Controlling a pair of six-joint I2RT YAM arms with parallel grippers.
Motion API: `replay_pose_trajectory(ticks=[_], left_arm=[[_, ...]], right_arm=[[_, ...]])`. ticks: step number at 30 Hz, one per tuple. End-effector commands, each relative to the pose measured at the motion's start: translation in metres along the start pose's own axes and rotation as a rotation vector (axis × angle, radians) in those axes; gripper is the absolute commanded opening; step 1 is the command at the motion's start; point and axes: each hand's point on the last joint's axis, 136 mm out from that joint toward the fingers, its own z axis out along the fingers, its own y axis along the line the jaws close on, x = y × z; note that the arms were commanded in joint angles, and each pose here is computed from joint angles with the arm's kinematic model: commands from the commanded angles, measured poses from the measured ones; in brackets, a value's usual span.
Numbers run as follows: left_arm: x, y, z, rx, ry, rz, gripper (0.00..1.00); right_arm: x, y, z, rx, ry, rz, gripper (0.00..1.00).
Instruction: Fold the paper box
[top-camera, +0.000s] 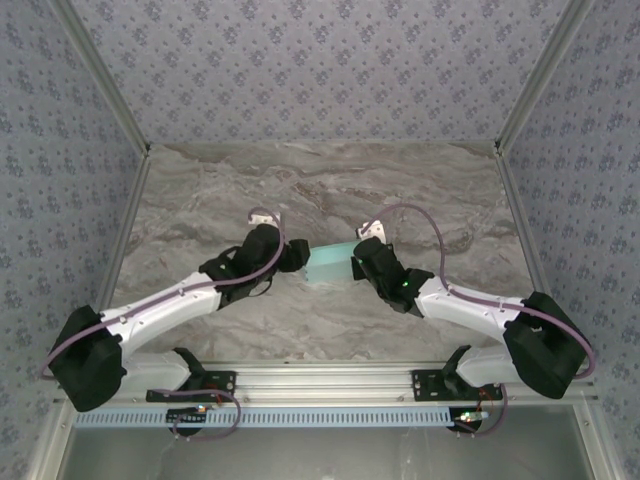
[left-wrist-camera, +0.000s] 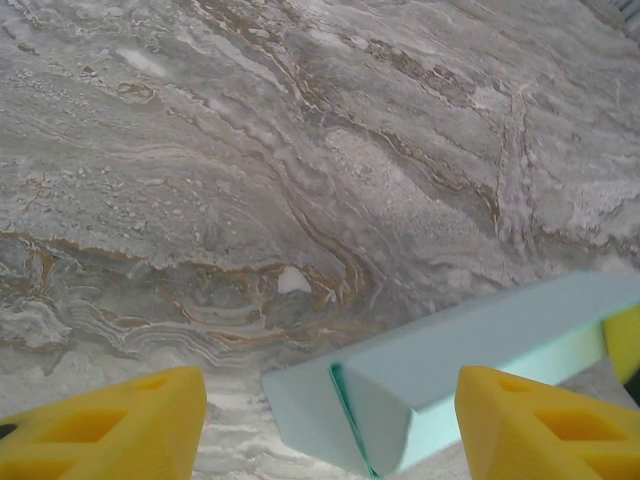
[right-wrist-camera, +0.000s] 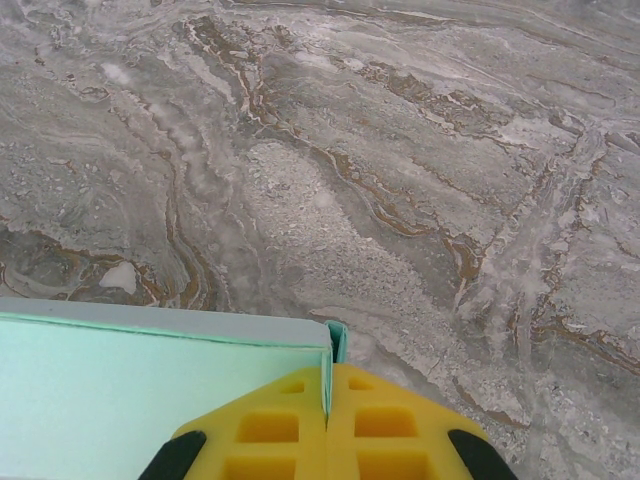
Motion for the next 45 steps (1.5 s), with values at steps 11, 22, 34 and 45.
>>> replay_pose_trajectory(ticks=[11,22,34,45], left_arm=[[0.009,-0.015,0.028,0.110,0.154,-0.067,0.65],[0.051,0.010,0.036,0.065,0.235,-0.079,0.63],[0.079,0.019,0.045,0.008,0.278,-0.015,0.57],[0.075,0.014,0.045,-0.003,0.269,0.014,0.57]], right_arm=[[0.031,-0.003,-0.001,0.015,0.116,-0.078,0.03],[0.025,-0.002,-0.003,0.016,0.113,-0.081,0.08],[0.007,-0.003,-0.009,0.012,0.093,-0.069,0.17],[-0.015,-0.006,-0.023,-0.014,0.076,-0.065,0.35]])
